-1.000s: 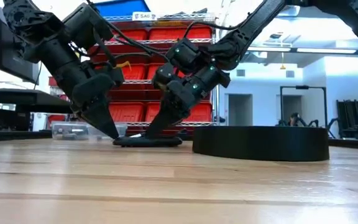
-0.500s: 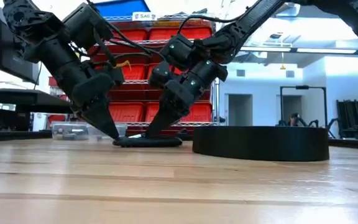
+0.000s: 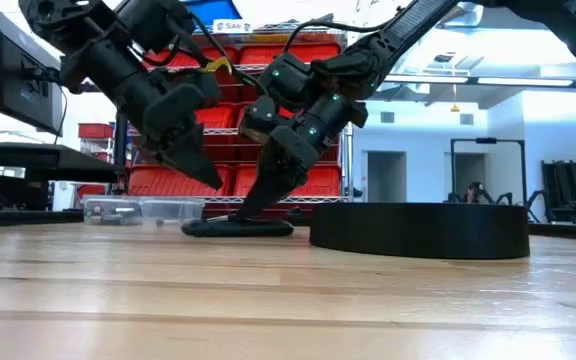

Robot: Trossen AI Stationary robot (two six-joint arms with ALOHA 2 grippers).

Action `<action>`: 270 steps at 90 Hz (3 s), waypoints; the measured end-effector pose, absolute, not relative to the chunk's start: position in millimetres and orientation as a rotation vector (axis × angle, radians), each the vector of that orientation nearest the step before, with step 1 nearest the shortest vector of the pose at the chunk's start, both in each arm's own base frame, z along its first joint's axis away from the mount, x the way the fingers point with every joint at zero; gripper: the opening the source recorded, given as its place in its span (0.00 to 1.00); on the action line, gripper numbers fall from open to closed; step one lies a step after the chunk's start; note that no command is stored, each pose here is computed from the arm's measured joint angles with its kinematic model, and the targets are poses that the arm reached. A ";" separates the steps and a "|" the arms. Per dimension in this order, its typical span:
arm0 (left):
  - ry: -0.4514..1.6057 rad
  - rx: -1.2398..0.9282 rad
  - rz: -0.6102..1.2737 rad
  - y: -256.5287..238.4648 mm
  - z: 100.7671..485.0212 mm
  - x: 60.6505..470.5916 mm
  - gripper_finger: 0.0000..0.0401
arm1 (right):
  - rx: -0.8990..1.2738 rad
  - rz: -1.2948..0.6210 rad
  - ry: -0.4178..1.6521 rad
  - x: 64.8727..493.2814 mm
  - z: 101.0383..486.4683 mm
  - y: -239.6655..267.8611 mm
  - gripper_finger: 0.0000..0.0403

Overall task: Insert battery
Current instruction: Insert the silver battery into the remote

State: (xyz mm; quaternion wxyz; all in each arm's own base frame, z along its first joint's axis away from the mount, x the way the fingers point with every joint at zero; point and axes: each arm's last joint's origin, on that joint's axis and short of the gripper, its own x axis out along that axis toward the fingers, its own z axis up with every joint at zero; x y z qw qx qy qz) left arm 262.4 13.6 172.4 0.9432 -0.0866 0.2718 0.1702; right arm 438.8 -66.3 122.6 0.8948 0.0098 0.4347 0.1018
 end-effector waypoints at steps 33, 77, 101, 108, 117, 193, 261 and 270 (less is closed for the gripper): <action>0.598 -0.222 0.351 21.6 164.6 262.3 0.01 | -0.014 0.184 0.890 440.2 119.8 -67.4 0.00; 0.595 -0.220 0.351 21.6 165.1 262.3 0.01 | -0.028 0.162 0.815 441.6 140.1 -69.7 0.00; 0.550 -0.250 0.355 22.0 176.1 267.3 0.01 | 0.040 0.224 0.678 430.0 184.3 -98.7 0.00; 0.540 -0.237 0.352 22.8 180.2 269.8 0.01 | 0.093 0.284 0.636 424.7 187.6 -117.5 0.00; 0.529 -0.241 0.360 25.7 184.2 271.9 0.01 | 0.131 0.327 0.603 416.2 182.0 -134.3 0.00; 0.605 -0.299 0.427 35.6 170.9 262.1 0.01 | 0.097 0.319 0.428 417.1 115.9 -126.7 0.00; 0.649 -0.260 0.400 29.8 148.4 267.4 0.01 | 0.093 0.232 0.478 424.4 103.8 -109.6 0.00; 0.638 -0.258 0.390 27.7 148.0 269.2 0.01 | 0.074 0.240 0.475 425.0 103.9 -107.5 0.00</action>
